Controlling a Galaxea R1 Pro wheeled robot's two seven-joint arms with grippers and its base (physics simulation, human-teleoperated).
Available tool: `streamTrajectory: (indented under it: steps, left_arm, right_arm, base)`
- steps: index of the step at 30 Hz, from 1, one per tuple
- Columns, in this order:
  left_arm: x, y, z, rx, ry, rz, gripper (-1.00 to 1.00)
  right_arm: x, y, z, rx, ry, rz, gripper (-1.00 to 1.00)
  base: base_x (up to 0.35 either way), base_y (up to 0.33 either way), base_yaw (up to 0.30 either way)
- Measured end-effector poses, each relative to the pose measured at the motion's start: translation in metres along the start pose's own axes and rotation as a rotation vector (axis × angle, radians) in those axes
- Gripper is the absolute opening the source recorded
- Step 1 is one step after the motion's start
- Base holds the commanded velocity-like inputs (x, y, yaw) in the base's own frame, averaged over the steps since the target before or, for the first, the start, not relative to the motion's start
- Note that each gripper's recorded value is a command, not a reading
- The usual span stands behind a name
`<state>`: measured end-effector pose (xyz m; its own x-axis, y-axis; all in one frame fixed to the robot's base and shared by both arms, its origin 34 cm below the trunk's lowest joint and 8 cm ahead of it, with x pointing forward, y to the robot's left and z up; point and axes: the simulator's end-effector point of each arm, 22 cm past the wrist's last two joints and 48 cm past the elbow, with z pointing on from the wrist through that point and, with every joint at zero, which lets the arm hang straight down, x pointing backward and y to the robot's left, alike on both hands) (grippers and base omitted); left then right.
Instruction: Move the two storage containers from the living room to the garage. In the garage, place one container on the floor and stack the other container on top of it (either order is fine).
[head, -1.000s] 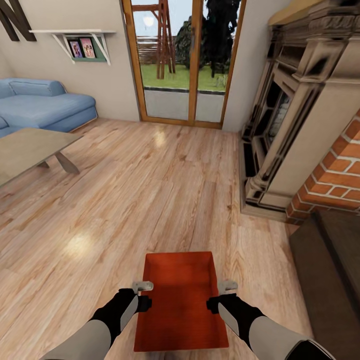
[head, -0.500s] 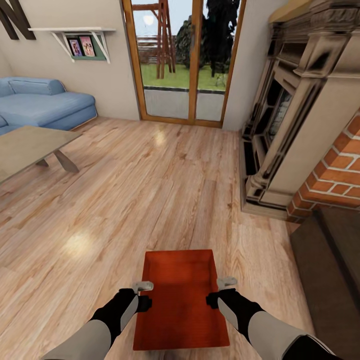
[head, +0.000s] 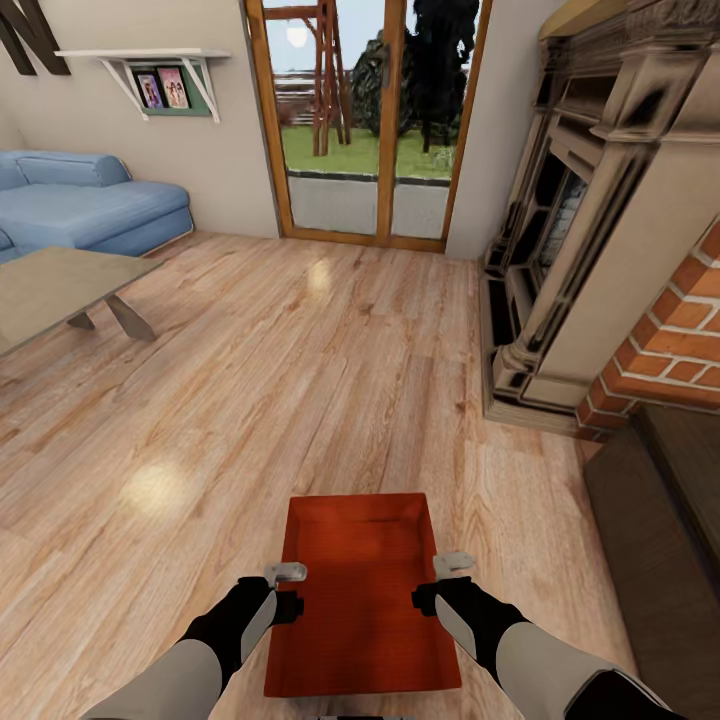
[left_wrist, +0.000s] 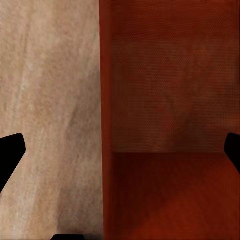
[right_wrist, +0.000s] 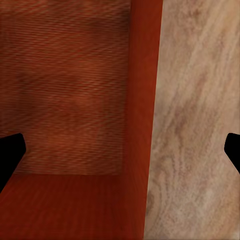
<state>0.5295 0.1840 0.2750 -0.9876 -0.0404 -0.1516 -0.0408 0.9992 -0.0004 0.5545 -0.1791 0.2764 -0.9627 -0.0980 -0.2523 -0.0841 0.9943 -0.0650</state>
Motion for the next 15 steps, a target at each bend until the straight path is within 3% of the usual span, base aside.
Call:
streamTrajectory:
  steps: [15]
  left_arm:
    - [0.0019, 0.0091, 0.0041, -0.038, 0.001, -0.001, 1.00]
  right_arm:
    - [0.0016, 0.0003, 0.0039, 0.000, -0.002, 0.000, 1.00]
  base:
    - [0.000, 0.000, 0.000]
